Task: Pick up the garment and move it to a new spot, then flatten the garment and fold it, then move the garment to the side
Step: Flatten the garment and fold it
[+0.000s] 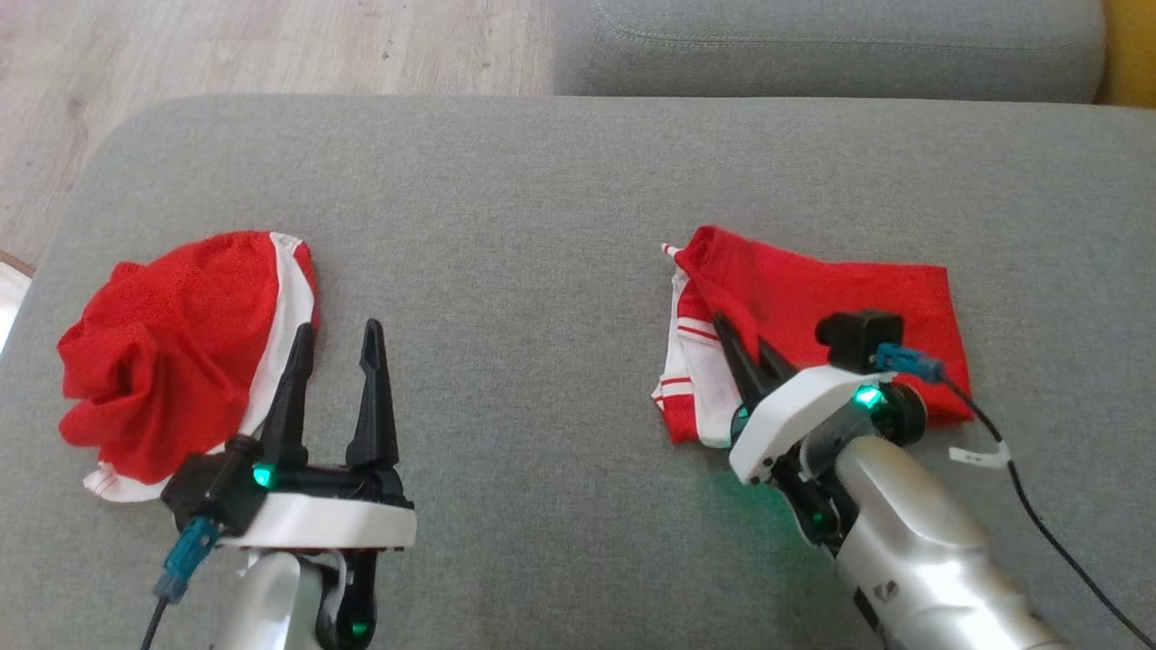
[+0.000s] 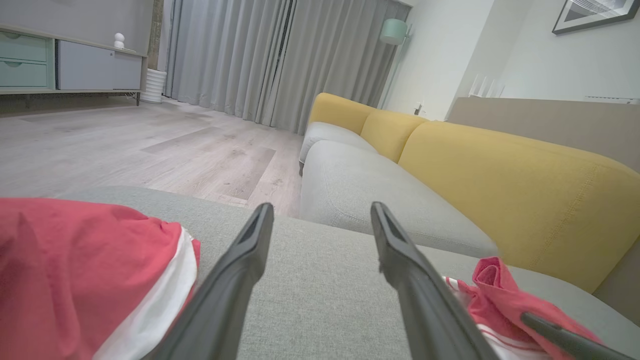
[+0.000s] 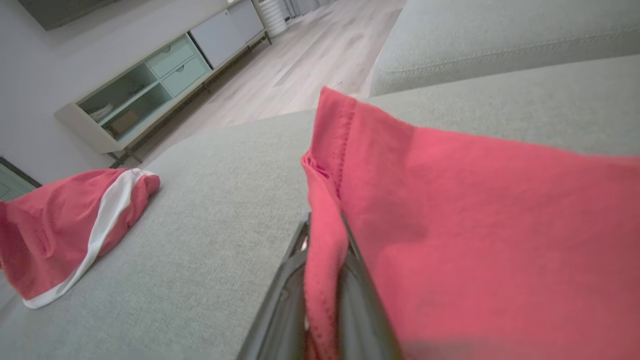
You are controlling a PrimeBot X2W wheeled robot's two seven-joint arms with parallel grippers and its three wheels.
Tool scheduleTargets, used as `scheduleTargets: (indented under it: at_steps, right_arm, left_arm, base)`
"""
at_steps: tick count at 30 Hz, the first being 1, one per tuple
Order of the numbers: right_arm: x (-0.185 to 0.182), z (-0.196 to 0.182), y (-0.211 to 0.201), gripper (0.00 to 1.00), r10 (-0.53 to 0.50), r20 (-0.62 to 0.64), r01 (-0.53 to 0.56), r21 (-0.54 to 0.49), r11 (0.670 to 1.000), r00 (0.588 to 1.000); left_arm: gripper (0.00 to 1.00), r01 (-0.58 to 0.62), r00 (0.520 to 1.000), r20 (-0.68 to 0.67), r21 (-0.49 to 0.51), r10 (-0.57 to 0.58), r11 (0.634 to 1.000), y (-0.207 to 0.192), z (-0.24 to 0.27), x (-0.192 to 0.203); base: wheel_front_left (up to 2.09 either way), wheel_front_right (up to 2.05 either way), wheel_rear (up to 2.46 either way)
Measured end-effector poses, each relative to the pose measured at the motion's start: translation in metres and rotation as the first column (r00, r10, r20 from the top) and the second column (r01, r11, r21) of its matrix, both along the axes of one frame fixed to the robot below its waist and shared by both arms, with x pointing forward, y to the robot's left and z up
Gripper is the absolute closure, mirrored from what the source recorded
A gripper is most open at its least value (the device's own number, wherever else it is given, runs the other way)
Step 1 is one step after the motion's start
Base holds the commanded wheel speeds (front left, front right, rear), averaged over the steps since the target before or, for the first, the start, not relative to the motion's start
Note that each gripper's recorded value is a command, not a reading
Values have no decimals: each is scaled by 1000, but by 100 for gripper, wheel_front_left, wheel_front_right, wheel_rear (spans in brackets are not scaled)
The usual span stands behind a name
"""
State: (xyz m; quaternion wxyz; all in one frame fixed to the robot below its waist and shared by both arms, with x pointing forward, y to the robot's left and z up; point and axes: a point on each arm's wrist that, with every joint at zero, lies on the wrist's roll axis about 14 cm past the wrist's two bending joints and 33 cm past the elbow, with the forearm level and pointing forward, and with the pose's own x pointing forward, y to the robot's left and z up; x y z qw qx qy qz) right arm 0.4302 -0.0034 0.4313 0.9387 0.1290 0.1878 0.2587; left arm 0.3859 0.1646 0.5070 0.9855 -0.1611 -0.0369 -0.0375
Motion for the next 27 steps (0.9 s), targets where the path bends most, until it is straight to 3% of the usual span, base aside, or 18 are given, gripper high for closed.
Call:
scheduleTargets:
  at_steps: [1, 2, 3, 8, 11, 19, 27]
  right_arm:
    - [-2, -4, 1, 100, 7, -12, -7, -5, 1000, 1000]
    - [-5, -6, 4, 33, 17, -19, -17, -5, 1000, 1000]
    - [-7, -6, 8, 0, 25, -28, -24, 12, 1000, 999]
    - [-18, 15, 32, 0, 81, -1, -81, 111, 991, 997]
    - [-12, 23, 22, 0, 36, 37, -40, 122, 992, 999]
    - [33, 56, -55, 0, -163, 217, 165, 8, 986, 963]
    - [28, 80, -151, 0, -361, 369, 400, -31, 916, 856]
  left_arm:
    - [0, -1, 1000, -2, 0, 1, 1000, 0, -1, 0]
    - [0, -2, 1000, -5, 0, 2, 1000, 1, -2, 0]
    - [0, -2, 1000, -7, 0, 2, 1000, 1, -2, 0]
    - [0, 16, 1000, -8, -1, -16, 1000, -6, -3, 2]
    - [0, 33, 999, -2, -3, -33, 999, -11, -1, 4]
    - [0, 88, 995, 43, -5, -88, 996, -31, 13, 12]
    - [0, 146, 988, 58, 6, -146, 989, -51, 17, 15]
  base:
    - [0, 0, 0]
    - [0, 0, 0]
    - [0, 0, 0]
    - [0, 0, 0]
    - [0, 0, 0]
    - [0, 0, 0]
    - [0, 0, 0]
